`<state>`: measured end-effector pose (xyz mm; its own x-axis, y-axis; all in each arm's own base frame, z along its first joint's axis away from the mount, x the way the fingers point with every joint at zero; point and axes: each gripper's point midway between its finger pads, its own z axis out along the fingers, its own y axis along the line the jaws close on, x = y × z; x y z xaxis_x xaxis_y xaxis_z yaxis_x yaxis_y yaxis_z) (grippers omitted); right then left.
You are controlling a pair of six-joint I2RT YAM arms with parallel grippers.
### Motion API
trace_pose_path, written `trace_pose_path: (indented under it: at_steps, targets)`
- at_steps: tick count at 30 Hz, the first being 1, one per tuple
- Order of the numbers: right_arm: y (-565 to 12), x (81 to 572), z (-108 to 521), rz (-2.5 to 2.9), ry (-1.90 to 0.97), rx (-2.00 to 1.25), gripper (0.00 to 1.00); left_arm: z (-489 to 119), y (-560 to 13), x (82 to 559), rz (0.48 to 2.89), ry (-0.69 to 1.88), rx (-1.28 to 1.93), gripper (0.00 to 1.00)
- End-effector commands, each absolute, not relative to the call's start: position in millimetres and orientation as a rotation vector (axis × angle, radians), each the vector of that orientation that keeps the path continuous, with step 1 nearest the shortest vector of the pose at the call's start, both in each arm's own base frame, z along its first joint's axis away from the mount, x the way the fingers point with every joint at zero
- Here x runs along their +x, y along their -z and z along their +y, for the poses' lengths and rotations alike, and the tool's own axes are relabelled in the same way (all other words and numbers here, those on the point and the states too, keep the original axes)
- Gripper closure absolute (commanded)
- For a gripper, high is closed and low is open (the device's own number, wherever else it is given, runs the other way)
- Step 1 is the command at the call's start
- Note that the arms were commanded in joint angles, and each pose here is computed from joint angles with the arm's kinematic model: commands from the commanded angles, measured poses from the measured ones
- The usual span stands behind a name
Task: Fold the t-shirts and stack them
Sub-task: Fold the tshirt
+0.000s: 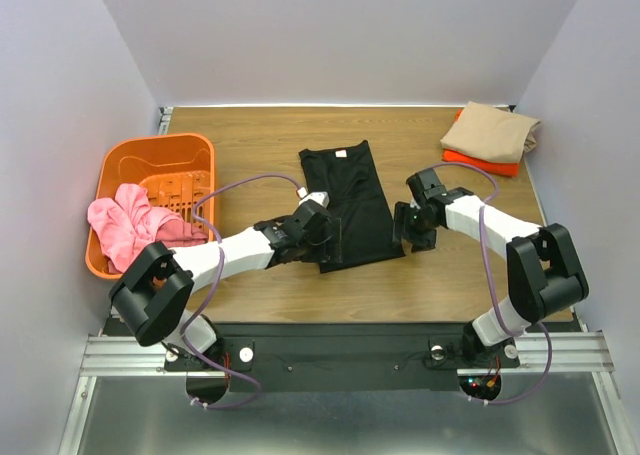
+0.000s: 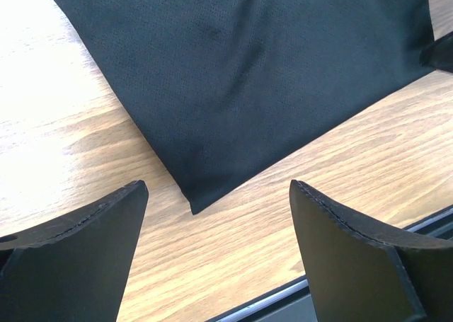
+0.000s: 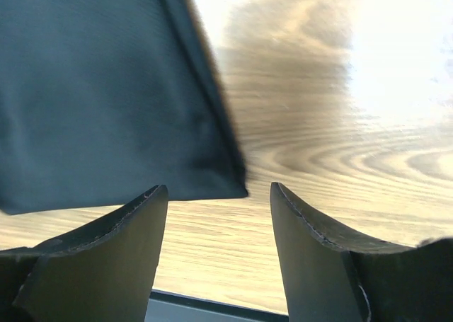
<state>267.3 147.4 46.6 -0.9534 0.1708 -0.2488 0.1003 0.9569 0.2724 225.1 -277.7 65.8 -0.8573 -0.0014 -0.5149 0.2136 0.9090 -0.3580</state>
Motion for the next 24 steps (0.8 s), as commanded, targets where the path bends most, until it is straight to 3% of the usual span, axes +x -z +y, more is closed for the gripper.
trace_pose_path:
  at_steps: [1,12,24]
  targets:
    - [-37,261,134,2.854,-0.281,0.214,0.36,-274,-74,225,2.52,0.567,0.121,0.07]
    - [-20,256,140,2.884,-0.326,0.199,0.51,-270,-70,223,2.53,0.547,0.122,0.07]
    - [-10,255,144,2.901,-0.357,0.184,0.8,-274,-50,215,2.587,0.512,0.169,0.16]
